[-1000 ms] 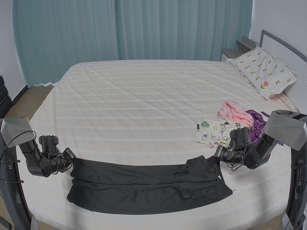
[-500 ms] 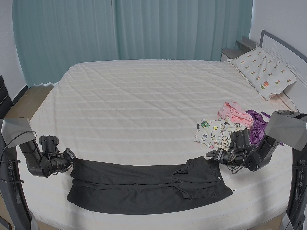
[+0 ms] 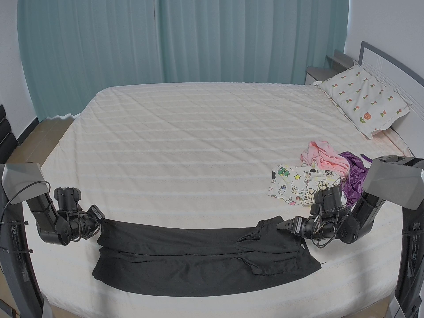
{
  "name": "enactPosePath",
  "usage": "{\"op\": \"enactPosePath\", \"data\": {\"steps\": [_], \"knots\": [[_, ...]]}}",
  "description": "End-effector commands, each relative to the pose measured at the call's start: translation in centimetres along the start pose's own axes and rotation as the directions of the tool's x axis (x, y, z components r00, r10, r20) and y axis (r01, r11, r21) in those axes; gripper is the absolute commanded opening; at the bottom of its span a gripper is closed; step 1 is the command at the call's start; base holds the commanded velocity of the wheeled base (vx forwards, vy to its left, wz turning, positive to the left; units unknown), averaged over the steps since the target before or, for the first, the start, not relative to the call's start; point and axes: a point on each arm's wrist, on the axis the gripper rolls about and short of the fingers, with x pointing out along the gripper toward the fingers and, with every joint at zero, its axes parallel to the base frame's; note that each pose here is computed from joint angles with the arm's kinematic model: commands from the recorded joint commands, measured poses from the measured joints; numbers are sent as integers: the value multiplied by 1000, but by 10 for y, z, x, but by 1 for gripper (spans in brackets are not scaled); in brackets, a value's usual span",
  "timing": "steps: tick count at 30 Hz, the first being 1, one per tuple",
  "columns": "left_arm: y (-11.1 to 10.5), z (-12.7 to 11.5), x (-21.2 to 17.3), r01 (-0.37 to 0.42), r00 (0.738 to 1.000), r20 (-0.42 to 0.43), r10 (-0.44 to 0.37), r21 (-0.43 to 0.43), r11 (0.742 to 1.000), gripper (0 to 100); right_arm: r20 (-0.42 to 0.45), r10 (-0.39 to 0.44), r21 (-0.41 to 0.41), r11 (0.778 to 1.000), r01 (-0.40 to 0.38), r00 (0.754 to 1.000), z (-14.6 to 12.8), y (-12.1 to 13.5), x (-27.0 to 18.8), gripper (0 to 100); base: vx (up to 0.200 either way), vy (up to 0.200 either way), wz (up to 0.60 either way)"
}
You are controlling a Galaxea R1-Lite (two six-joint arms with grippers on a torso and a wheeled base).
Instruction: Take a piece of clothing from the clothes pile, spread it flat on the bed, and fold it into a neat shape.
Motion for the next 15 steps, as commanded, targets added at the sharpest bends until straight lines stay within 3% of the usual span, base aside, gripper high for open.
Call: {"op": "enactPosePath", "data": {"steps": [1,3,4,15], "knots": [[0,0,0,-1,1000,-1,1,-1,1000,0,-33,30,-39,999,-31,999,-4,-1,2,100,0,0,0],[0,0,0,-1,1000,-1,1,-1,1000,0,-31,39,-47,998,-41,999,-3,0,2,100,0,0,0],[0,0,0,-1,1000,-1,1,-1,1000,0,-25,41,-43,998,-42,999,-2,0,2,0,0,0,0],[0,0,0,0,1000,1,0,-3,1000,0,12,45,-26,999,-45,999,2,-6,4,0,0,0,0]]}}
